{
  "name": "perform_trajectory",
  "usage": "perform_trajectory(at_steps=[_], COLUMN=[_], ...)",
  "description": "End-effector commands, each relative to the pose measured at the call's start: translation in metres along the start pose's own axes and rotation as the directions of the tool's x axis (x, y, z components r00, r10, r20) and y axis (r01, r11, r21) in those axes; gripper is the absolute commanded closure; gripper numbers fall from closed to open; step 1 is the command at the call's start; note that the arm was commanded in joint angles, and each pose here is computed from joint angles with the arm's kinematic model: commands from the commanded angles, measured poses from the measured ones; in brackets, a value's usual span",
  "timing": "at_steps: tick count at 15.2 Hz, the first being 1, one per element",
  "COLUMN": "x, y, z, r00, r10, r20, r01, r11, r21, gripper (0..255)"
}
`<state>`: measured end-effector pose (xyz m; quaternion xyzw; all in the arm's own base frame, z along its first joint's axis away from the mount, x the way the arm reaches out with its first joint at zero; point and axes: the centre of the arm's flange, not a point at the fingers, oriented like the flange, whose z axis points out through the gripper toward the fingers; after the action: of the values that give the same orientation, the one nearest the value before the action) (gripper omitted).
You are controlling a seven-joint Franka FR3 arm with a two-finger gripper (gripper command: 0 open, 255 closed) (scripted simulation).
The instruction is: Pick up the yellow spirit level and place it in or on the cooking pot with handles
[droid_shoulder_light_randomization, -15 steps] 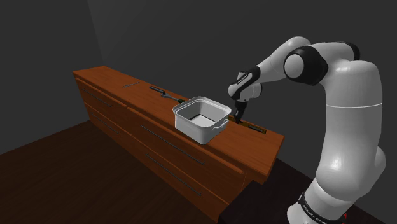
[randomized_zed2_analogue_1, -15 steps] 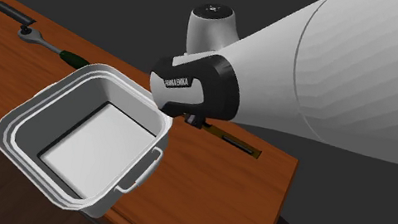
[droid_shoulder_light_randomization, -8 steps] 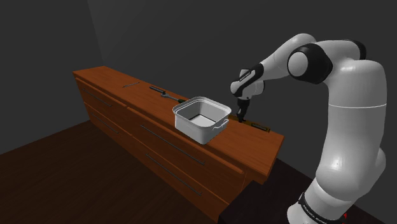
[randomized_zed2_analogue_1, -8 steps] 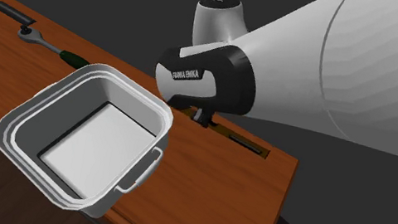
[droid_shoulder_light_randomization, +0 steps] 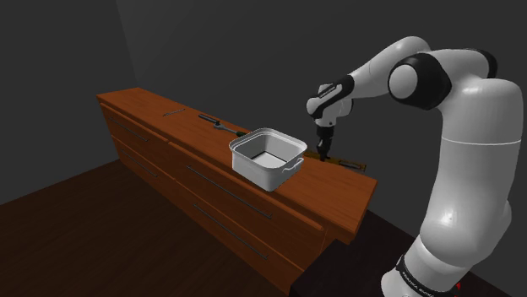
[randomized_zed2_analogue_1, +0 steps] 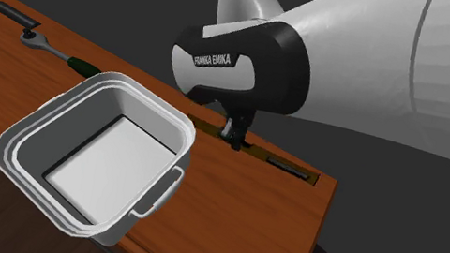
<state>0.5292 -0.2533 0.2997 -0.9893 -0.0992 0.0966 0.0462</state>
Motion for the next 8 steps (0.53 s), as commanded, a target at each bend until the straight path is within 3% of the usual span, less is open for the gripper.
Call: perform_trajectory(at_steps=[1,8], x=[0.003,-0.004], y=[0.01,0.005], z=[-0.035,-0.071], r00=[0.993,0.993], r10=[-0.008,-0.008], r20=[-0.122,-0.122], r01=[-0.006,-0.006], r11=[0.994,0.994], r21=[-0.113,-0.113], gripper=[255,255])
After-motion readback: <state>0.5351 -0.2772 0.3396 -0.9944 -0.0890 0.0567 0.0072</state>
